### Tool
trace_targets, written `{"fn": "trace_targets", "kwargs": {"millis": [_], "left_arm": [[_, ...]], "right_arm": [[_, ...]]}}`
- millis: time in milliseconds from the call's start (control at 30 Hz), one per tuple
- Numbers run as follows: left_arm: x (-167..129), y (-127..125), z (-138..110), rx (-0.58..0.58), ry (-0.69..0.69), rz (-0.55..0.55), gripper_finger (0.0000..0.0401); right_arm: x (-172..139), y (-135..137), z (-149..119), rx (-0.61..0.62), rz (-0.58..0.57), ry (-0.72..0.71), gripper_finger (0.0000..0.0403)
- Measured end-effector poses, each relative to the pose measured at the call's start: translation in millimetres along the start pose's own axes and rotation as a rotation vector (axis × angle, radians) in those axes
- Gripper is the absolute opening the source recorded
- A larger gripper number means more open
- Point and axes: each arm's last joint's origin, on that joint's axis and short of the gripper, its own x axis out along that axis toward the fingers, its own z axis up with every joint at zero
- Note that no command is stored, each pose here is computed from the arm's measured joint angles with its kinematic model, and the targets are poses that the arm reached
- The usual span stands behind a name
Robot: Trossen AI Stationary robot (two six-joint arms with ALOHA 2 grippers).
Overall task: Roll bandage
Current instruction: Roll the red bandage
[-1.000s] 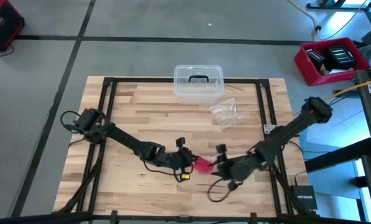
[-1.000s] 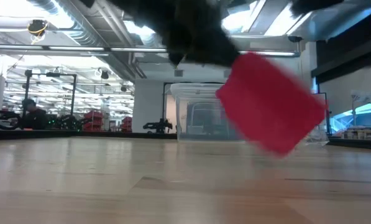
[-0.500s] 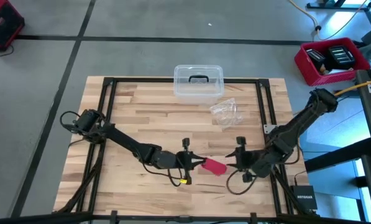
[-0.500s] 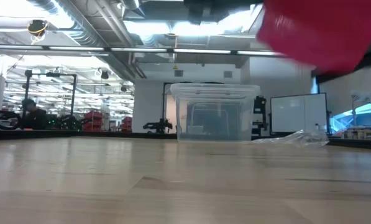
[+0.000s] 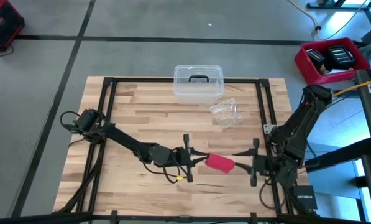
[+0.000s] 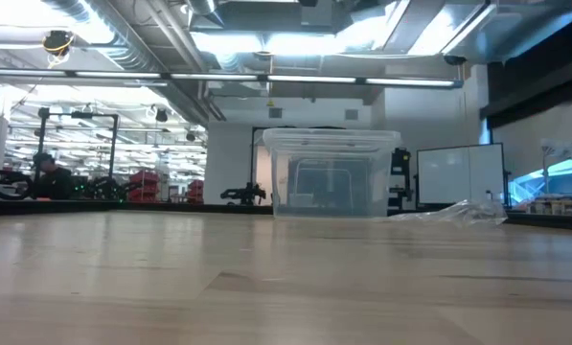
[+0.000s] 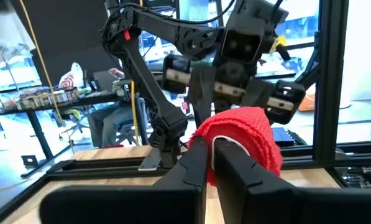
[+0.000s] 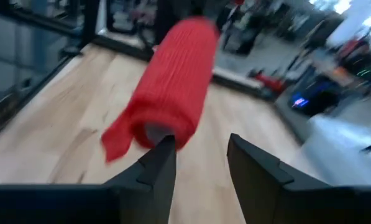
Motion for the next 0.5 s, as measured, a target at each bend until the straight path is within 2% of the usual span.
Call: {"fn": "trace_targets", "kwargs": {"millis": [500], "left_arm": [[1.0, 2.3, 2.0, -0.059, -0.022, 0.002, 0.0013]], "right_arm": [[-1.4, 2.8, 13.5, -0.161, -0.008, -0.075, 0.0147]]}}
